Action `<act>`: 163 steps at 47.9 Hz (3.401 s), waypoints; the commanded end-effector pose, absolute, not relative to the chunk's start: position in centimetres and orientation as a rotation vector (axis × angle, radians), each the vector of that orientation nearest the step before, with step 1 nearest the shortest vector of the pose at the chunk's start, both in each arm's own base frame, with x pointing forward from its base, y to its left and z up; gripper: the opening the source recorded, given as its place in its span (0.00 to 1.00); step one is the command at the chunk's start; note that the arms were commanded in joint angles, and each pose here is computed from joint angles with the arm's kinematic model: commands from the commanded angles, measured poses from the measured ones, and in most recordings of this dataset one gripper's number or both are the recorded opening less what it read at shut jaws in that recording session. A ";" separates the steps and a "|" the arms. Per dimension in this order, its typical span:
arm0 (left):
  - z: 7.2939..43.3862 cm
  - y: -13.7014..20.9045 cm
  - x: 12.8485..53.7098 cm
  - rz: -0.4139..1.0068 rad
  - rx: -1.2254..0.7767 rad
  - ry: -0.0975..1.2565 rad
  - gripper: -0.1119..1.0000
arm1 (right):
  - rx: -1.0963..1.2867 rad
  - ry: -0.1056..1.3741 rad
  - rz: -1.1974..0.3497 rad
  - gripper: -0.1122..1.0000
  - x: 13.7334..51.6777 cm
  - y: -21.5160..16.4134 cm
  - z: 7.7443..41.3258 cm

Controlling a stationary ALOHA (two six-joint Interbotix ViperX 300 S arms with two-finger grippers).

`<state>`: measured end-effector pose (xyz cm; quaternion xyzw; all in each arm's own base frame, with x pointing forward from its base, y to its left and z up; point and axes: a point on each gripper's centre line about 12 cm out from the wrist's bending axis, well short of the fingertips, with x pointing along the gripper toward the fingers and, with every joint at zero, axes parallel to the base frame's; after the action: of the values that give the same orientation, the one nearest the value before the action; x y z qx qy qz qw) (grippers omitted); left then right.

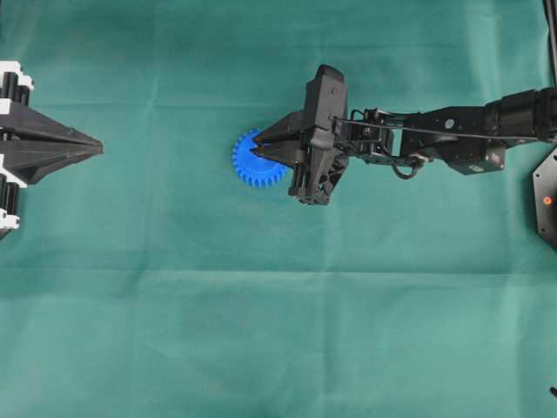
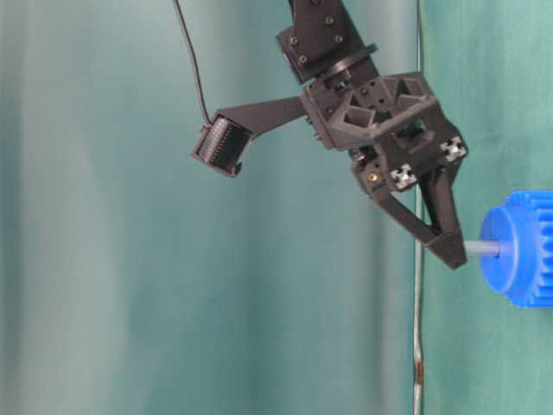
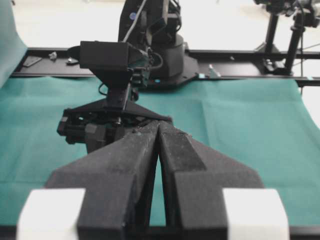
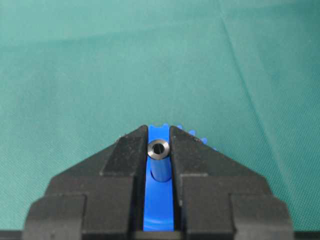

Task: Insert the shaft placed at a random location into the center hole of the medium gear at another random location.
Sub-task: 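Align the shaft over the gear's center hole and lower it in, then open the right gripper and withdraw it right, away from the gear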

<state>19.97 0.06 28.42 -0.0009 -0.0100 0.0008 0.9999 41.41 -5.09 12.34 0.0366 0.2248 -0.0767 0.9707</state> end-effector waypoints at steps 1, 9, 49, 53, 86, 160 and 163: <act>29.1 0.1 20.2 0.004 0.000 -0.037 0.10 | 0.085 0.410 -0.159 0.22 42.0 -5.1 13.3; 29.1 0.1 20.2 0.004 0.000 -0.037 0.10 | 0.083 0.415 -0.158 0.22 42.2 -5.2 13.0; 28.9 0.3 20.2 0.012 0.001 -0.021 0.10 | 0.084 0.443 -0.159 0.22 42.4 -5.2 11.7; 28.9 0.3 20.2 0.012 0.001 -0.021 0.10 | 0.084 0.441 -0.160 0.22 42.4 -5.2 11.7; 28.9 0.3 20.2 0.012 0.000 -0.021 0.10 | 0.081 0.394 -0.157 0.79 42.2 -5.1 14.2; 28.9 0.3 20.2 0.012 0.000 -0.020 0.10 | 0.112 0.444 -0.154 0.76 34.4 -4.1 17.4; 28.9 0.3 20.2 0.012 0.000 -0.020 0.10 | 0.113 0.442 -0.154 0.76 34.4 -4.1 17.4</act>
<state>19.95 0.24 28.25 -0.0009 -0.0023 0.0055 1.0000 34.17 -4.12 16.36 0.0488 0.2344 -0.0751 0.9680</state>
